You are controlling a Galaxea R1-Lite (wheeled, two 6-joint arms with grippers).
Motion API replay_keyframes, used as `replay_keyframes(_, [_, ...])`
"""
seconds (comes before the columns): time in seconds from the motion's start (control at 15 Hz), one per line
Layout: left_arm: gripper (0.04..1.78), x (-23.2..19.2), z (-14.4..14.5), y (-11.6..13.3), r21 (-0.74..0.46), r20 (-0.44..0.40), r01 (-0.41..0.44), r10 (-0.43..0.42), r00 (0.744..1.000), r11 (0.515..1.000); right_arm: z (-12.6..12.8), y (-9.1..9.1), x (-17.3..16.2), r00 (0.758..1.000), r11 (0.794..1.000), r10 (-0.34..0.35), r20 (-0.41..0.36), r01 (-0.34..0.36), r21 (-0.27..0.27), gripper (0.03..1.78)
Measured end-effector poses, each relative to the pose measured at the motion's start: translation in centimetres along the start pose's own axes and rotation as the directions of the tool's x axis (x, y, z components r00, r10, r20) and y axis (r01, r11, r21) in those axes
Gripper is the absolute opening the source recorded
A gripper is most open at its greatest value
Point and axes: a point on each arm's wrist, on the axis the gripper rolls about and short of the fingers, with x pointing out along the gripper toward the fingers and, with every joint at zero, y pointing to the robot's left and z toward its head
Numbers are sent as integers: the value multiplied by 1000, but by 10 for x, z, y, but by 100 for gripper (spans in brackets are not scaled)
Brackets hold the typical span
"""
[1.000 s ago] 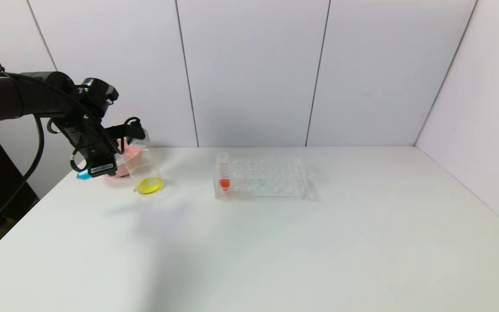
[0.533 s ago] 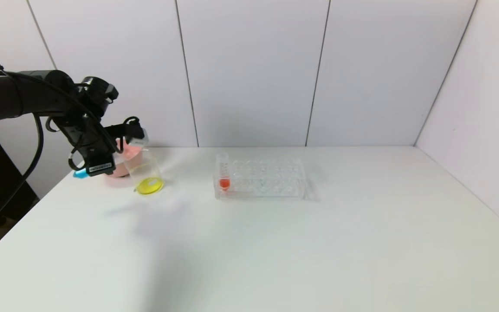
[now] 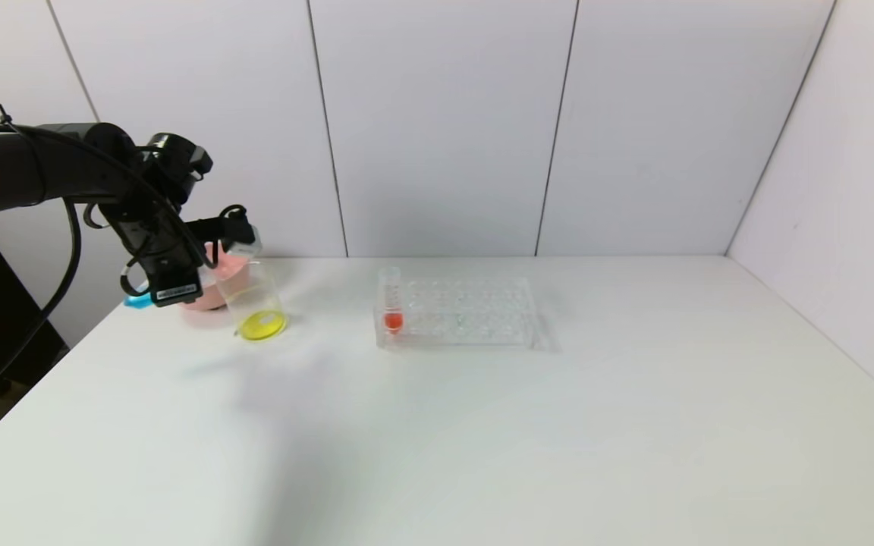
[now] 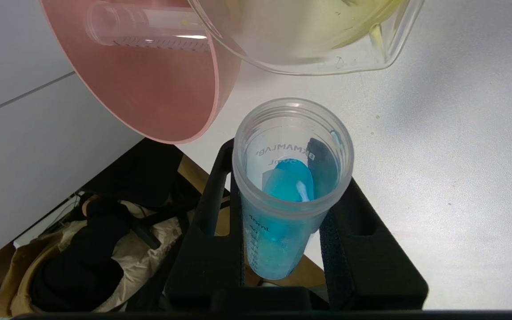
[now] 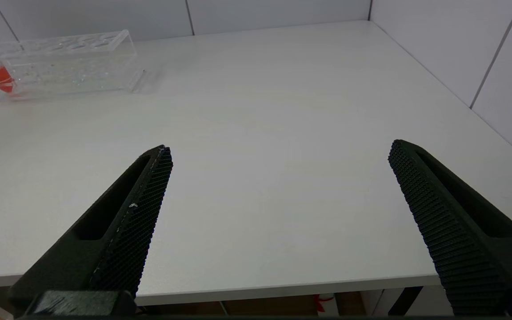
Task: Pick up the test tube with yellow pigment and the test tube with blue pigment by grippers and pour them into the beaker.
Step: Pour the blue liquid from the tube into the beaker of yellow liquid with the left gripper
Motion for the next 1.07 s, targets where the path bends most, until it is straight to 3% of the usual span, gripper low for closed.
replay_keyframes(1.07, [49,8,9,-4,-53,-45,-23,21,999,998,0,0,0,1000,1000,0,0,0,0,177])
